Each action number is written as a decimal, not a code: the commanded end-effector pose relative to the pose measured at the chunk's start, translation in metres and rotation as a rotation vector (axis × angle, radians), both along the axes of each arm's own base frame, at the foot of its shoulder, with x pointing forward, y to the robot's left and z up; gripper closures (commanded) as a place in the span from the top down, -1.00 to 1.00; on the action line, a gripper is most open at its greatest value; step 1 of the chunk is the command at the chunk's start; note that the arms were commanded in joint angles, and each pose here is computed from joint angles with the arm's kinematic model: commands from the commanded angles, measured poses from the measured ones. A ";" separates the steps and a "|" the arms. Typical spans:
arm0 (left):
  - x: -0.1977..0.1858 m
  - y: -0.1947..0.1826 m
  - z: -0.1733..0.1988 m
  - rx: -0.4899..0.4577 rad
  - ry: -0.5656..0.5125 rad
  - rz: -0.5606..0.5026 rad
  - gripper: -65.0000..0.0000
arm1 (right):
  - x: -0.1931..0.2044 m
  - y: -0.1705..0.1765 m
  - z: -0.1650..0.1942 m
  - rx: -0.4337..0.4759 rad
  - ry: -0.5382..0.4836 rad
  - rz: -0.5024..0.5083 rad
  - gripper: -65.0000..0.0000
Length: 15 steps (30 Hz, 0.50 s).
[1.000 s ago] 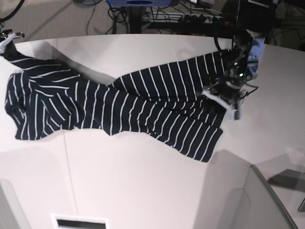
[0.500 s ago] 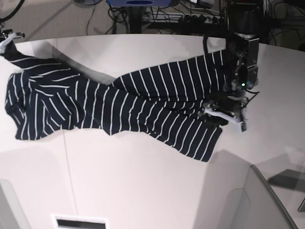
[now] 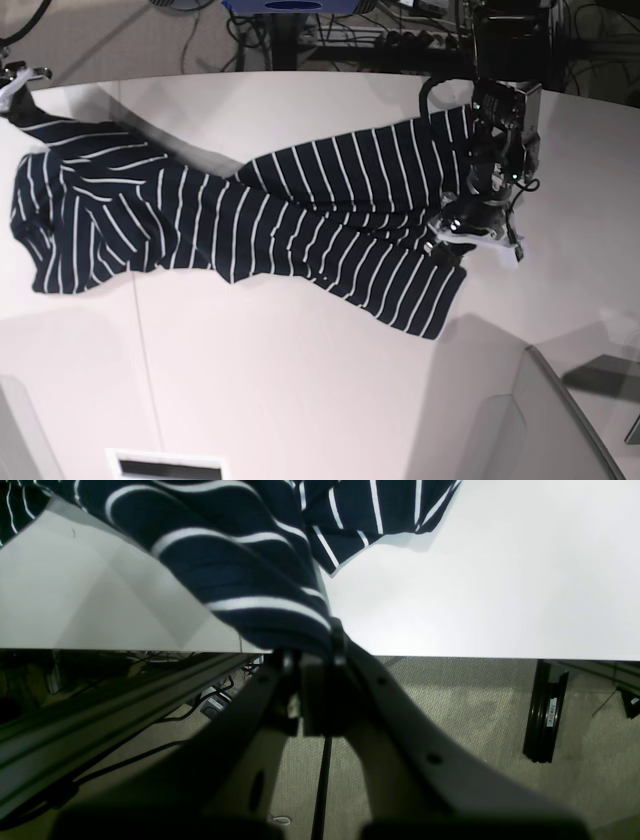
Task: Layout the t-shirt on the table in an organized manner, then fold the t-shirt properly
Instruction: 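Grasp the shirt hem with the left gripper and stretch it flat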
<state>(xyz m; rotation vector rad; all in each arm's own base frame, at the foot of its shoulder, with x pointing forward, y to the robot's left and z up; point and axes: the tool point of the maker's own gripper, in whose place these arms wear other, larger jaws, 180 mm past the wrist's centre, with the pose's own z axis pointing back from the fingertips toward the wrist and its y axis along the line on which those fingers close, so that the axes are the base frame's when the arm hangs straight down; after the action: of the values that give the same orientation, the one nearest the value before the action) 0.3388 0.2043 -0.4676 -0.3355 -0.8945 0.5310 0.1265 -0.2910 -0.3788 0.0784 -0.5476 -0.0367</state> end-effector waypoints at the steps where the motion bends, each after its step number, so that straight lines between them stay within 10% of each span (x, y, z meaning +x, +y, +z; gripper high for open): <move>1: 0.018 0.004 0.018 0.005 -0.061 0.006 -0.11 | 0.003 -0.006 0.008 -0.023 -0.025 0.006 -1.00; 15: 0.045 -0.005 0.011 -0.040 -0.037 0.025 -0.11 | 0.003 -0.006 0.008 -0.024 -0.026 0.005 -1.00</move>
<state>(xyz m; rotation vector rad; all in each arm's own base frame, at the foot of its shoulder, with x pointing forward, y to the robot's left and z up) 0.3710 0.1986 -0.4711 -0.3590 -0.8810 0.5776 0.1256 -0.2912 -0.3790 0.0776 -0.5456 -0.0373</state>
